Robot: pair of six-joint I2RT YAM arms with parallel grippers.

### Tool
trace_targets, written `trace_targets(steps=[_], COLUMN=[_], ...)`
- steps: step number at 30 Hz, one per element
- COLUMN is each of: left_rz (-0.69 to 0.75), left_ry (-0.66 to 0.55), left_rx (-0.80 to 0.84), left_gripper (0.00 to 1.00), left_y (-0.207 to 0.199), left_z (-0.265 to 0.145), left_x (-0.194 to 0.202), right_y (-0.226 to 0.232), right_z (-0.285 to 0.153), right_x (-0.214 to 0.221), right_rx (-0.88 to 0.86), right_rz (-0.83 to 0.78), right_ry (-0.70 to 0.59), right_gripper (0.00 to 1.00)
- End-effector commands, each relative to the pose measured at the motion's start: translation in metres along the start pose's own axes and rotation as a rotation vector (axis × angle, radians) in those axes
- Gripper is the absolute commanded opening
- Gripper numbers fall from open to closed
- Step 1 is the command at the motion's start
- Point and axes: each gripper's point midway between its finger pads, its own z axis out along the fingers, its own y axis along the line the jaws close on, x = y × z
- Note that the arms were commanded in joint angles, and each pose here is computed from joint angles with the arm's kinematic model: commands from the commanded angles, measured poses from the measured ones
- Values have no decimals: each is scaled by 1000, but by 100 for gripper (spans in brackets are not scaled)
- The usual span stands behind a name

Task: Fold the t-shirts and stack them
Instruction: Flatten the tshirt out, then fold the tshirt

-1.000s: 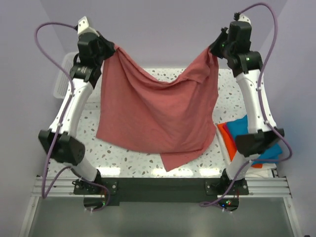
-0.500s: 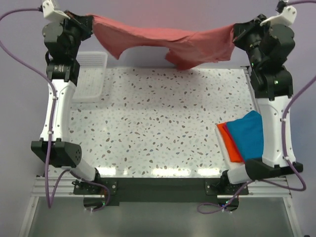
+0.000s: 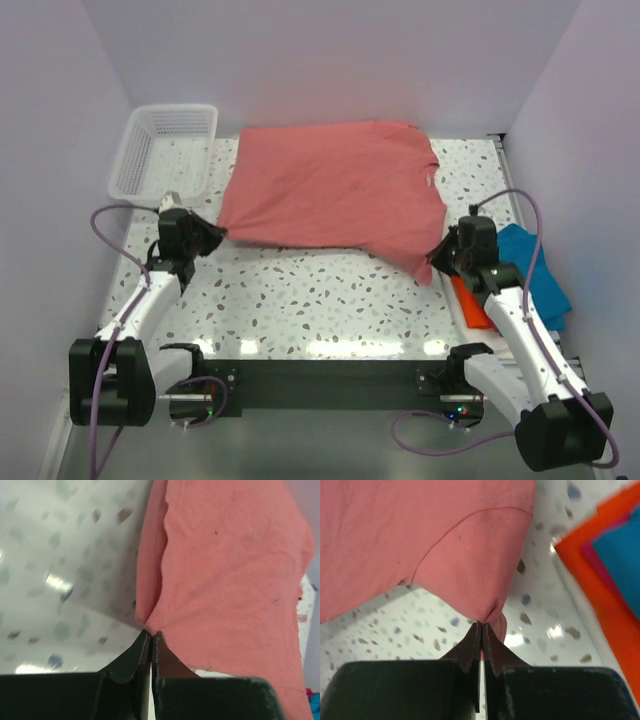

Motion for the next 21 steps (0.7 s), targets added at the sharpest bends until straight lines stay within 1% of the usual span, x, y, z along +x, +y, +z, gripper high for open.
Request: trace_targets(steps=[1,2,4,5,8,9,10,14,16,17,18,19,20,21], left_rz=[-82,-92,-89,-90,-73,-65,-61,-45,-44,-40,-36,-35,-34,-33], left_ry=[-19,13,15,51,66,46,50,5,8,-2,13,13,-3,7], left_rx=[-15,-68,-81,-137,-175,-186,-197,-161,-151,-136,-149,-149,-133,-149], left_gripper=[0,0,0,0,0,0,0,0,0,0,0,0,0,0], left_y=[22,43,54,71,85,88,90,75,68,58,58,55,44,46], left_z=[-17,-19,-24,-28,-37,-40,-42,-44,-39,-37,-32,-29,-26,-21], left_x=[21,39,49,63,74,70,72,54,49,39,39,35,24,24], right_y=[-21,-28,-45,-49,-57,-56,-52,-45,-34,-29,-20,-18,-13,-8], right_z=[-5,-8,-6,-10,-14,-15,-17,-19,-18,-17,-20,-15,-14,-11], right_x=[45,55,83,90,108,108,104,82,68,61,46,43,35,30], right_rx=[-16,-13,10,10,5,-6,-13,5,4,-3,-17,0,-8,-10], right_rz=[42,37,35,30,34,40,51,55,47,49,48,47,49,52], right_ry=[70,79,143,151,193,187,180,133,127,119,91,105,88,85], right_gripper=[0,0,0,0,0,0,0,0,0,0,0,0,0,0])
